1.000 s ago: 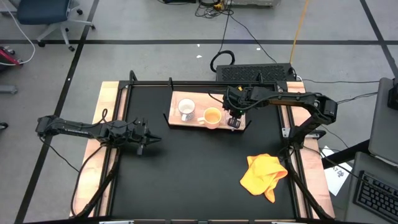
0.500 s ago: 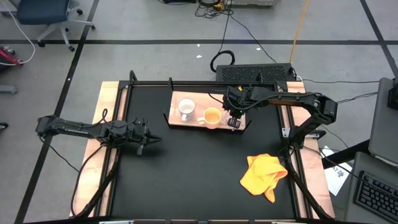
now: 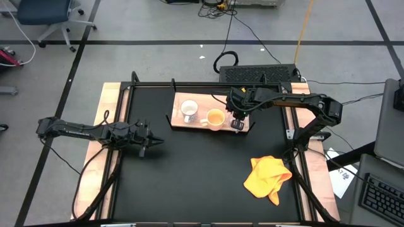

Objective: Stack small to large cups/mugs on shelf
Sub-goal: Put the transparent mug on the shelf, then adjust the orange mug on the shelf

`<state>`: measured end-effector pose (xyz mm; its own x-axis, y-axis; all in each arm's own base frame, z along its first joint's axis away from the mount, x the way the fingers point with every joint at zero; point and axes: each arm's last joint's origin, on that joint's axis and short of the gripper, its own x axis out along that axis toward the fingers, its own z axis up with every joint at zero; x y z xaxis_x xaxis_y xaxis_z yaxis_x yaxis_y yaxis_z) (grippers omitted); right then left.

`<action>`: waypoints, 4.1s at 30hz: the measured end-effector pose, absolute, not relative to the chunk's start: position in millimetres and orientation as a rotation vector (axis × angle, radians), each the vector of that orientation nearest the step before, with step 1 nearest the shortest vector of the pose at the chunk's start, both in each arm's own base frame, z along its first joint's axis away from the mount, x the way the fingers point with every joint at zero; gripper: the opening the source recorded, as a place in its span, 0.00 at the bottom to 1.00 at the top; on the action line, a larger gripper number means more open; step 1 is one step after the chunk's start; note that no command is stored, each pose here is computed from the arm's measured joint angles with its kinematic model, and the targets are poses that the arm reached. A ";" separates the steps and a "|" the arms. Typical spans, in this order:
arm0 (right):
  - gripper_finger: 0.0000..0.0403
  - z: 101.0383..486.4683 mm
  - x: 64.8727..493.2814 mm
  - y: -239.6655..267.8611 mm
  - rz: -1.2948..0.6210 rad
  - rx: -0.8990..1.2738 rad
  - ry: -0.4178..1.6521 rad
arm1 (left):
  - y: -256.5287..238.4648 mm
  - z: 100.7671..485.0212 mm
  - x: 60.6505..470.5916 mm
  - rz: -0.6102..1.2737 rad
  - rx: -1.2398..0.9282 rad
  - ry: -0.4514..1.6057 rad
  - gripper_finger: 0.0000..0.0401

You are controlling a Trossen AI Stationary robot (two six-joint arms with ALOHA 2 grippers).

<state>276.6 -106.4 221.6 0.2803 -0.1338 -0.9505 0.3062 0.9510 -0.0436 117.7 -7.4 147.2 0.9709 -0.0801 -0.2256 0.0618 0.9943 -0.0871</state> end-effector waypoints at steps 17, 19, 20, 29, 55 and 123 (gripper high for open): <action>0.19 220.8 276.5 -106.1 -0.302 0.178 1.253 | -7.4 147.3 117.7 -0.072 -0.080 0.231 0.08; 0.19 221.0 276.6 -106.2 -0.302 0.177 1.251 | -7.4 147.3 117.7 -0.072 -0.080 0.231 0.08; 0.19 221.0 276.6 -106.2 -0.301 0.175 1.252 | -7.4 147.3 117.7 -0.072 -0.080 0.231 0.08; 0.19 221.4 276.1 -106.0 -0.291 0.161 1.258 | -7.4 147.3 117.7 -0.072 -0.080 0.230 0.08; 0.19 249.2 265.6 -101.9 -0.312 0.157 1.163 | -7.4 147.3 117.8 -0.072 -0.080 0.230 0.08; 0.00 293.5 145.9 -26.0 -0.075 0.062 0.595 | -7.4 147.2 117.7 -0.072 -0.081 0.231 0.08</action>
<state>145.9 -26.0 293.5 0.8255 -0.0529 -0.5620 0.0888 0.9954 0.0367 117.7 -7.4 147.2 0.9709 -0.0801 -0.2257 0.0615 0.9942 -0.0884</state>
